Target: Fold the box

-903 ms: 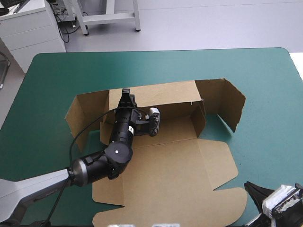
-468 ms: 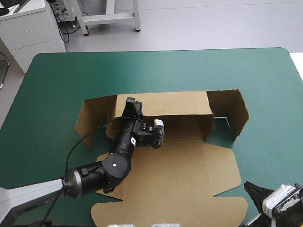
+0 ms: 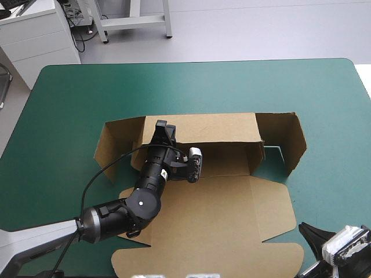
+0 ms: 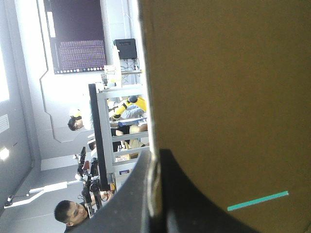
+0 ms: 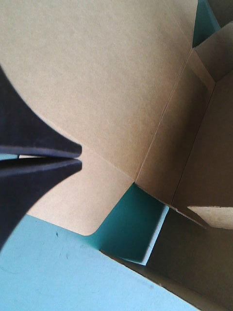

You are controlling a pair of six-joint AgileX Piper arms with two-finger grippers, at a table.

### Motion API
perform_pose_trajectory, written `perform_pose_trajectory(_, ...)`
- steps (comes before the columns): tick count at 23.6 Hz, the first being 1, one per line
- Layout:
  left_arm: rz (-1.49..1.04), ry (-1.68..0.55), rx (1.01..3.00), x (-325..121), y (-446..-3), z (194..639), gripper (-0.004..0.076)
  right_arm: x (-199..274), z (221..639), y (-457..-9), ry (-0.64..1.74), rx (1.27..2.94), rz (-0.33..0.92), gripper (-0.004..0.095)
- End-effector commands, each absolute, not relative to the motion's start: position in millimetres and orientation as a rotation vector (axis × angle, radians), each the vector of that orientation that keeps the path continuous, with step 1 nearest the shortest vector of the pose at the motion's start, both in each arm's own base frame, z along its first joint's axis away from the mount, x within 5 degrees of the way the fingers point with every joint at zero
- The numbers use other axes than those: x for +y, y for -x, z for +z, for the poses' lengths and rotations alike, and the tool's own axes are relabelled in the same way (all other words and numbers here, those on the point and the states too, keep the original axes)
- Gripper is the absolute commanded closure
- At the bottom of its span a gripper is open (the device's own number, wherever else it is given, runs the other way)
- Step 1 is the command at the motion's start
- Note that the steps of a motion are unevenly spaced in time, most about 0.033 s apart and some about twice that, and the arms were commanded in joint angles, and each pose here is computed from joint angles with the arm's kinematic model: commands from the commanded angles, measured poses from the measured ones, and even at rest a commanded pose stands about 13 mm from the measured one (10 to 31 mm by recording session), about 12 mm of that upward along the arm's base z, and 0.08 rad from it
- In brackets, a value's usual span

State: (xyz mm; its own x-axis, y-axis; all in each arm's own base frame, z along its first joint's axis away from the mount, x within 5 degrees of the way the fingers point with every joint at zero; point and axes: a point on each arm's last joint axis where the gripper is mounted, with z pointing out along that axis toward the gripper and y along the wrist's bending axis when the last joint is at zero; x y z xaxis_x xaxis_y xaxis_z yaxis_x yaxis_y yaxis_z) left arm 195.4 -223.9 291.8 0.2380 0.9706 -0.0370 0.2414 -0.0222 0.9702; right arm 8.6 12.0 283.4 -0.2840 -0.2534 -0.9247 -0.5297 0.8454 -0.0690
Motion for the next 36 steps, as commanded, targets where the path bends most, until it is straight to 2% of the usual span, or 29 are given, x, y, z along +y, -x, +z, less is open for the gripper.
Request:
perform_pose_trajectory(1, 0.956, -1.418, 1.105, -225, -195, 312, 0.0756, 12, 296, -11, 0.534, 1.812, 0.308, 0.0929)
perform_pose_trajectory(4, 0.973, -1.443, 1.11, -229, -198, 303, 0.0756, 11, 296, -11, 0.51, 1.822, 0.318, 0.0924)
perform_pose_trajectory(7, 1.013, -1.449, 1.123, -231, -201, 296, 0.0756, 11, 295, -11, 0.485, 1.831, 0.334, 0.0864)
perform_pose_trajectory(10, 1.083, -1.42, 1.143, -229, -204, 294, 0.0756, 10, 296, -15, 0.396, 1.89, 0.356, 0.0695)
perform_pose_trajectory(15, 1.122, -1.395, 1.155, -226, -205, 295, 0.0756, 6, 314, -38, 0.151, 2.009, 0.3, 0.025)
perform_pose_trajectory(16, 1.123, -1.395, 1.155, -226, -205, 295, 0.0756, 6, 321, -43, 0.116, 2.019, 0.29, 0.0226)
perform_pose_trajectory(20, 1.101, -1.358, 1.175, -228, -206, 302, 0.0756, 13, 368, -82, 0.08, 2.063, 0.134, 0.0224)
perform_pose_trajectory(23, 1.045, -1.287, 1.23, -233, -209, 320, 0.0756, 30, 403, -132, 0.135, 2.126, -0.006, 0.0228)
perform_pose_trajectory(28, 1.003, -1.274, 1.223, -238, -211, 331, 0.0756, 60, 443, -208, 0.214, 2.157, -0.076, 0.0228)
perform_pose_trajectory(29, 0.989, -1.282, 1.228, -239, -210, 329, 0.0756, 62, 445, -225, 0.231, 2.199, -0.074, 0.023)
perform_pose_trajectory(32, 0.991, -1.287, 1.231, -238, -210, 329, 0.0756, 49, 458, -275, 0.221, 2.293, 0.04, 0.023)
perform_pose_trajectory(36, 0.977, -1.298, 1.225, -240, -210, 329, 0.0756, 27, 462, -312, 0.159, 2.353, 0.184, 0.023)
